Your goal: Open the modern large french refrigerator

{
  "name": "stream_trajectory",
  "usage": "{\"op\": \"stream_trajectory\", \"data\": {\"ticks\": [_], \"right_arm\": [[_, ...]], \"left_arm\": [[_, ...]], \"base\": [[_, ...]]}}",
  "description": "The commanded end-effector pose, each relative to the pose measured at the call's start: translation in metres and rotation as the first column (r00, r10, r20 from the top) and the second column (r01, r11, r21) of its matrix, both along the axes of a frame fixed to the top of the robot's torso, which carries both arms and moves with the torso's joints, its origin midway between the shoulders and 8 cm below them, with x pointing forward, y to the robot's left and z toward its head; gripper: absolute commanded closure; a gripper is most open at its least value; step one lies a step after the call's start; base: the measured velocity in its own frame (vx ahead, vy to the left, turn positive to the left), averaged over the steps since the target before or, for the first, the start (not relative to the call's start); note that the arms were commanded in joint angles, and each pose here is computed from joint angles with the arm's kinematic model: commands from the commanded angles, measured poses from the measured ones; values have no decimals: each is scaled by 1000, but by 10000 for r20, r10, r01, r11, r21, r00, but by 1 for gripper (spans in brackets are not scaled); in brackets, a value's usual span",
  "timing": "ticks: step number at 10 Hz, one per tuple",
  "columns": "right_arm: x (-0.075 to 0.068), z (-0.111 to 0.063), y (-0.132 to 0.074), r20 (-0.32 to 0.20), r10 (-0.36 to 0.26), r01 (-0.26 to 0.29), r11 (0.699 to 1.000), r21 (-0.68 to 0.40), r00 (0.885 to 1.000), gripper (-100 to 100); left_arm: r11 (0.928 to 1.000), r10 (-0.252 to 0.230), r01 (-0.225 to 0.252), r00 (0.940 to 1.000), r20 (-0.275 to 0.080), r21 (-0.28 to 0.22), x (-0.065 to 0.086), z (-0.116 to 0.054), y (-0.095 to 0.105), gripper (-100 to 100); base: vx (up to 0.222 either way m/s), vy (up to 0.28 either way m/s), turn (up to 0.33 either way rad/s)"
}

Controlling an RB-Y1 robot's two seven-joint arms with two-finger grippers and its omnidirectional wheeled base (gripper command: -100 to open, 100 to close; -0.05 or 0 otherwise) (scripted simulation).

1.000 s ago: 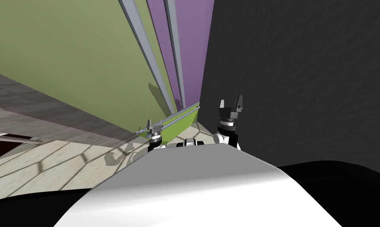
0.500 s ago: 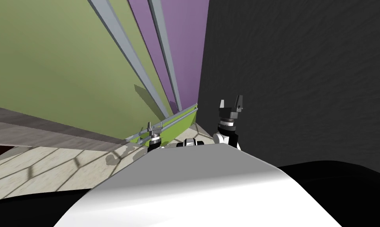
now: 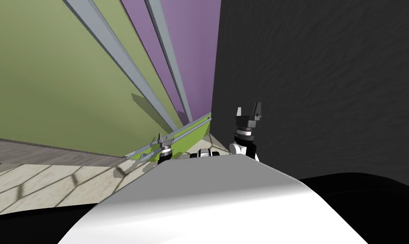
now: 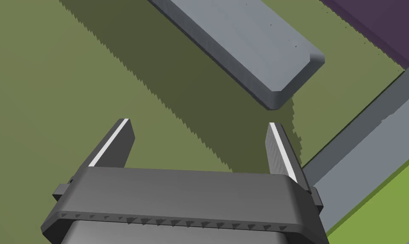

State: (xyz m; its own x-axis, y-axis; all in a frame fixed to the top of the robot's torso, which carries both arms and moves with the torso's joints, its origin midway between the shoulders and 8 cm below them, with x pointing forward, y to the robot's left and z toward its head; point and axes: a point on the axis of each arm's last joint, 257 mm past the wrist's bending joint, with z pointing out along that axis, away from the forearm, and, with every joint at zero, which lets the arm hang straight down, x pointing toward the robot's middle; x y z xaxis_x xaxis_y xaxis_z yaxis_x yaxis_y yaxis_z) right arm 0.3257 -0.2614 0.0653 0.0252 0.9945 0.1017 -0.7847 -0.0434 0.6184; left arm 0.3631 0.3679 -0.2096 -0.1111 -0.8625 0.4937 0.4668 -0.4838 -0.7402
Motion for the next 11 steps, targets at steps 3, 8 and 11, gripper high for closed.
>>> {"op": "stream_trajectory", "data": {"ticks": [3,8,11], "right_arm": [[0,0,0,1,0,0,10000,1,10000,0],[0,0,0,1,0,0,10000,-1,10000,0],[0,0,0,1,0,0,10000,-1,10000,0]], "left_arm": [[9998,117,-122,9994,-331,-151,-7,-23,28,-100],[9999,139,-142,9989,-454,-82,-6,-20,53,-100],[9999,129,-132,9990,-435,-71,-3,-14,58,-100]], "base": [[114,-111,-3],[68,-54,1],[38,-36,8]]}}
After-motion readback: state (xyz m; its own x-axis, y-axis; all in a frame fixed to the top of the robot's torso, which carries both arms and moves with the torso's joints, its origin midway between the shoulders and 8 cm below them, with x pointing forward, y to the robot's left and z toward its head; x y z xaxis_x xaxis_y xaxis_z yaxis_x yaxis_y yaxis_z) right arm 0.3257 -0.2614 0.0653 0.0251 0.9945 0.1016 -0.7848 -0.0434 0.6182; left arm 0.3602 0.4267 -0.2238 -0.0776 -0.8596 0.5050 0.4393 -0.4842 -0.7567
